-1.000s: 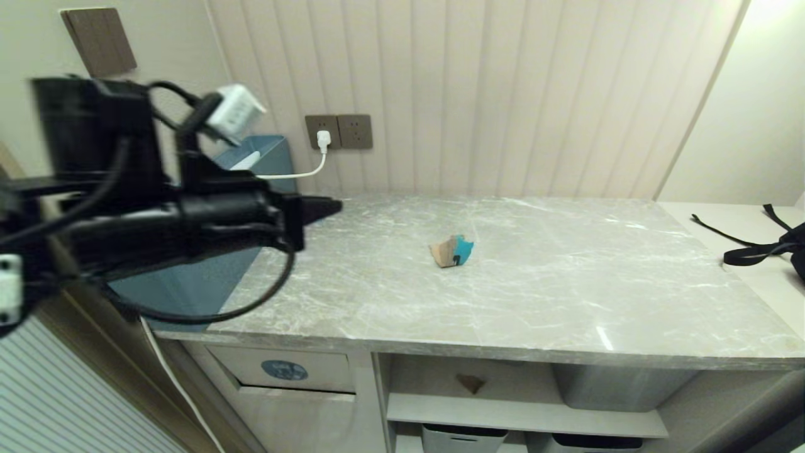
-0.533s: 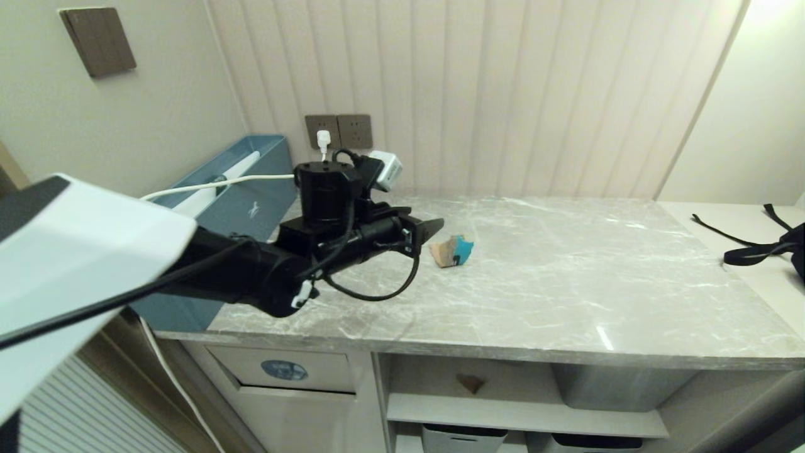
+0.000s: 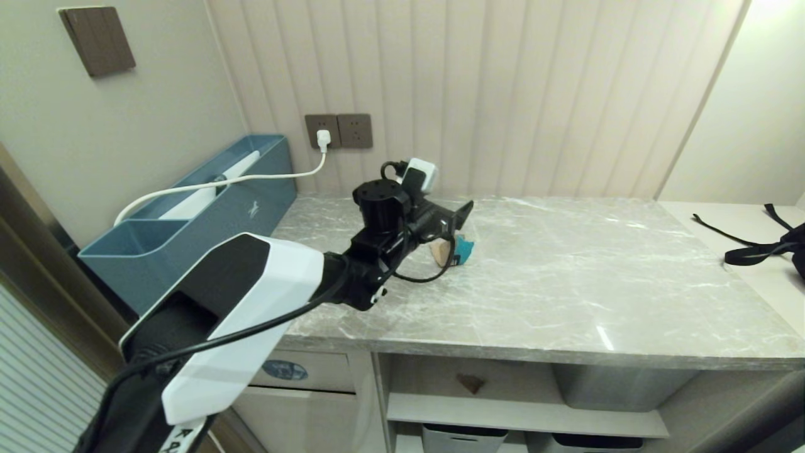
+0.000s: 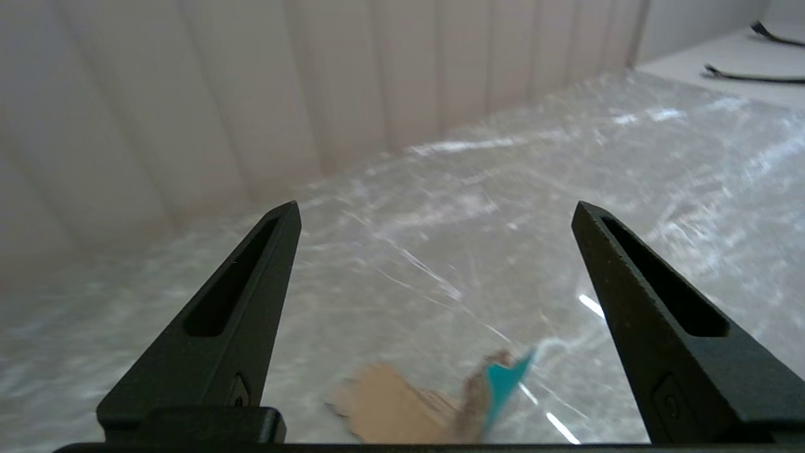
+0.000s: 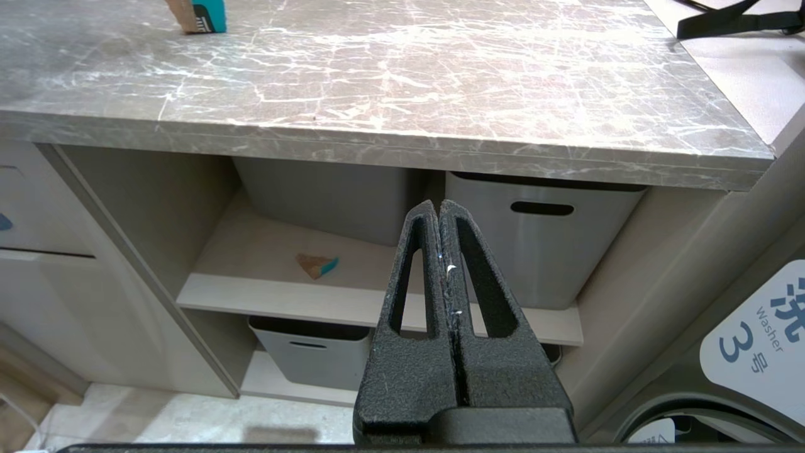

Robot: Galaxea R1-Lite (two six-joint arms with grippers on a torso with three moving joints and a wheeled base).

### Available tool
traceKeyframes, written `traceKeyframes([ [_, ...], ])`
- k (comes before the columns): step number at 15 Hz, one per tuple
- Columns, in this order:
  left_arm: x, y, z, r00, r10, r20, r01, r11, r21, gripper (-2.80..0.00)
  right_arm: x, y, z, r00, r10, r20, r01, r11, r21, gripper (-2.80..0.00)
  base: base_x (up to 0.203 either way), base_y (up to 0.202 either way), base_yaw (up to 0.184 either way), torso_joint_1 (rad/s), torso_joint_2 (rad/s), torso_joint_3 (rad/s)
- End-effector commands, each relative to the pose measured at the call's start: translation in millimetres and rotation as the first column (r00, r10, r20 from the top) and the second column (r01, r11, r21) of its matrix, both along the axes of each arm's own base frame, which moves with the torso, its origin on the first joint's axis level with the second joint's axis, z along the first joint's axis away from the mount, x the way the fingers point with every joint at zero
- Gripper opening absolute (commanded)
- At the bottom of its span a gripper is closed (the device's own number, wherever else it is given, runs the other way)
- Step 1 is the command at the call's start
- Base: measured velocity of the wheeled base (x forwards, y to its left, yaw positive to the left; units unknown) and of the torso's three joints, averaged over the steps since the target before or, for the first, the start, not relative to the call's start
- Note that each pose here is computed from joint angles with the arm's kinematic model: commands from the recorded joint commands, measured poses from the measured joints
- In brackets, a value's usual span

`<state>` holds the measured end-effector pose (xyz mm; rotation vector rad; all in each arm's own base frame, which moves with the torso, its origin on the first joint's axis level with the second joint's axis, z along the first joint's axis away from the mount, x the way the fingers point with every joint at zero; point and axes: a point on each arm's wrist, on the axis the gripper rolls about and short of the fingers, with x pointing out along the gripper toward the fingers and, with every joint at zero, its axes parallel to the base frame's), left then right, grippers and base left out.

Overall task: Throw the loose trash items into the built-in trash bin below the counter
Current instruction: Pick up the garbage

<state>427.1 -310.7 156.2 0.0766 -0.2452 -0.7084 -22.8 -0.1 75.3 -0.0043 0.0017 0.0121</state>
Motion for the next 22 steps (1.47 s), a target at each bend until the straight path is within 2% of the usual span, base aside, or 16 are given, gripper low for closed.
traceKeyframes([
  [1, 3, -14, -31, 0.999, -0.015, -0.043, 0.017, 0.999, 0.031, 0.0, 0, 0, 0, 1.0, 0.0, 0.002, 0.0, 1.0, 0.0, -2.8, 0.0, 0.0, 0.0, 0.0, 0.0, 0.0],
  [5, -1, -21, -50, 0.99, -0.017, -0.141, 0.032, 0.994, 0.101, 0.0, 0, 0, 0, 1.0, 0.0, 0.002, 0.0, 1.0, 0.0, -2.8, 0.0, 0.0, 0.0, 0.0, 0.0, 0.0],
  [7, 0, -21, -56, 0.978, 0.017, -0.207, 0.014, 0.989, 0.148, 0.0, 0, 0, 0, 1.0, 0.0, 0.002, 0.0, 1.0, 0.0, -2.8, 0.0, 0.0, 0.0, 0.0, 0.0, 0.0],
  [9, 1, -22, -57, 0.969, 0.036, -0.243, -0.001, 0.99, 0.141, 0.0, 0, 0, 0, 1.0, 0.002, 0.002, -0.002, 1.0, 0.0, -2.8, 0.0, 0.0, 0.0, 0.0, 0.0, 0.0],
  [14, 3, -23, -68, 0.964, 0.054, -0.259, -0.016, 0.989, 0.147, 0.0, 0, 0, 0, 1.0, 0.0, 0.002, 0.0, 1.0, 0.0, -2.8, 0.0, 0.0, 0.0, 0.0, 0.0, 0.0],
  [15, 4, -24, -72, 0.963, 0.054, -0.263, -0.014, 0.988, 0.151, -2.8, 0, 0, 0, 1.0, 0.001, 0.002, -0.001, 1.0, 0.0, -2.8, 0.0, 0.0, 0.0, 0.0, 0.0, 0.0],
  [17, 4, -24, -73, 0.963, 0.047, -0.264, -0.008, 0.989, 0.149, -2.8, 0, 0, 0, 1.0, 0.0, 0.002, 0.0, 1.0, 0.0, -2.8, 0.0, 0.0, 0.0, 0.0, 0.0, 0.0],
  [19, 3, -25, -72, 0.957, 0.039, -0.286, -0.005, 0.993, 0.118, -2.8, 0, 0, 0, 1.0, 0.0, 0.002, 0.0, 1.0, 0.0, -2.8, 0.0, 0.0, 0.0, 0.0, 0.0, 0.0],
  [22, 0, -28, -69, 0.962, 0.028, -0.273, 0.0, 0.995, 0.105, -2.8, 0, 0, 0, 1.0, 0.002, 0.002, -0.002, 1.0, 0.0, -2.8, 0.0, 0.0, 0.0, 0.0, 0.0, 0.0],
])
